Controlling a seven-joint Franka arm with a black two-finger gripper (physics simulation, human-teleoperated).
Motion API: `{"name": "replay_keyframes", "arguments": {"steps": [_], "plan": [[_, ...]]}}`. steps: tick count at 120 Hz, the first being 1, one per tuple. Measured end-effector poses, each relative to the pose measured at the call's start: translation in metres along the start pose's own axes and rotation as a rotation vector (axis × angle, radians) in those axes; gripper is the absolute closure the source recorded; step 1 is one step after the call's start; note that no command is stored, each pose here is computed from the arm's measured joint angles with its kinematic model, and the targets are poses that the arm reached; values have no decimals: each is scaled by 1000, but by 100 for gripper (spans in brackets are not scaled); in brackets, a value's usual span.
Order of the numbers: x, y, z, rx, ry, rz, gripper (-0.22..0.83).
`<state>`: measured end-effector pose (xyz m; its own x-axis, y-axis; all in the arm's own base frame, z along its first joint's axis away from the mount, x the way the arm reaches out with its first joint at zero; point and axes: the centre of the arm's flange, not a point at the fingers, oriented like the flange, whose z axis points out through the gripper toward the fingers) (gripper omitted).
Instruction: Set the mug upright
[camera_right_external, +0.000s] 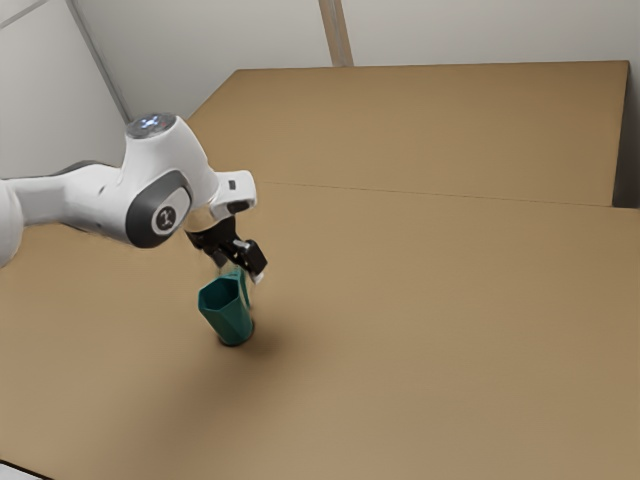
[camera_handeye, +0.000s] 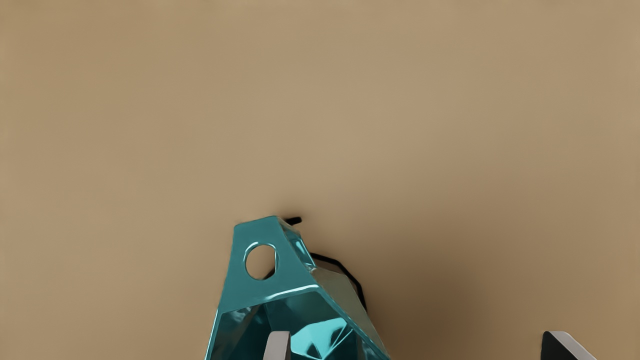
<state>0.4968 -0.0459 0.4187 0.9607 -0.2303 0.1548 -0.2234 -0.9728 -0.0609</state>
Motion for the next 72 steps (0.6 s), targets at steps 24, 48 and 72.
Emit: {"name": "replay_keyframes", "arguments": {"steps": [24, 48, 72], "plan": [[29, 0, -38, -16, -30, -24, 4], [60, -6, -75, -43, -80, -61, 3], [76, -11, -111, -51, -119, -95, 2]]}}
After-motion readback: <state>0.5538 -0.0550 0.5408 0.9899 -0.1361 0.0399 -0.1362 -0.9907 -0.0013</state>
